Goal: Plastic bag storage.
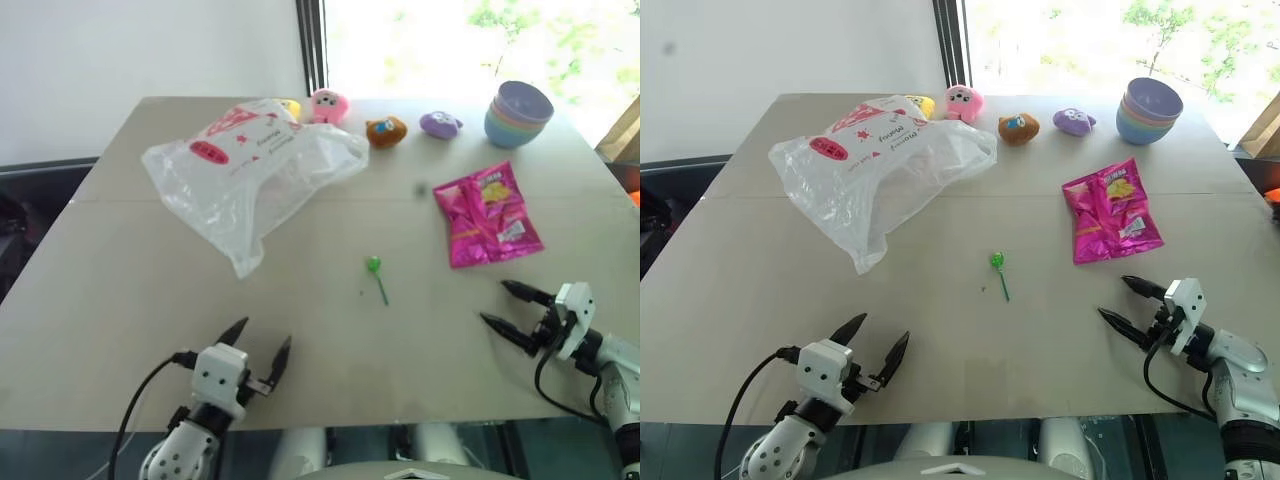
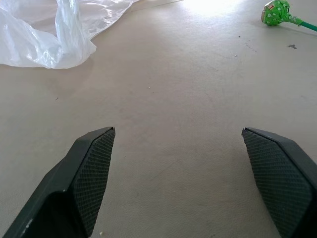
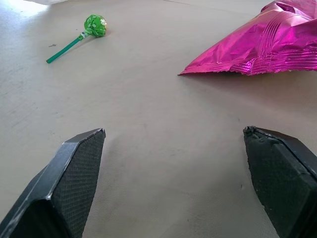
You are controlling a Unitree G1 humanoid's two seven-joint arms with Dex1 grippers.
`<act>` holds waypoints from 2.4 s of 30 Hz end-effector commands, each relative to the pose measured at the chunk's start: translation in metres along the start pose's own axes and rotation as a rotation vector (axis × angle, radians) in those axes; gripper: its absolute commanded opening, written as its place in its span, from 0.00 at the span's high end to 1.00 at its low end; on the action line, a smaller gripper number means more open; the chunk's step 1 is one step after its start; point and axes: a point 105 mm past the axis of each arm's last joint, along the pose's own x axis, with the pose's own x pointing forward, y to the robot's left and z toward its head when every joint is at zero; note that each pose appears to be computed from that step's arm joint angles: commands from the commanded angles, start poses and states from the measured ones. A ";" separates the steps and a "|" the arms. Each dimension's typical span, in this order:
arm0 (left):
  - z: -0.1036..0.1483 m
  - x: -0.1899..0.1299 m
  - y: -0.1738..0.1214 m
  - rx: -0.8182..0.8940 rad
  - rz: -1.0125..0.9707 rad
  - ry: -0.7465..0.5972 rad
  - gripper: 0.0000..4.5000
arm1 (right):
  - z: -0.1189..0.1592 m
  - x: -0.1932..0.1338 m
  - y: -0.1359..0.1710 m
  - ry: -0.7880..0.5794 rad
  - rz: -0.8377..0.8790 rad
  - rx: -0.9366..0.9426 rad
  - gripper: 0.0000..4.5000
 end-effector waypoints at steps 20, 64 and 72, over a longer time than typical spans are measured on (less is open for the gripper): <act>0.000 0.011 -0.001 -0.017 -0.014 -0.026 0.06 | -0.018 -0.005 0.009 0.004 0.013 -0.019 0.00; 0.082 0.075 0.075 0.290 0.331 -0.292 0.06 | 0.095 0.079 0.073 -0.204 0.282 -0.037 0.00; 0.069 0.082 0.093 0.290 0.398 -0.259 0.06 | 0.093 0.078 0.075 -0.212 0.268 -0.050 0.00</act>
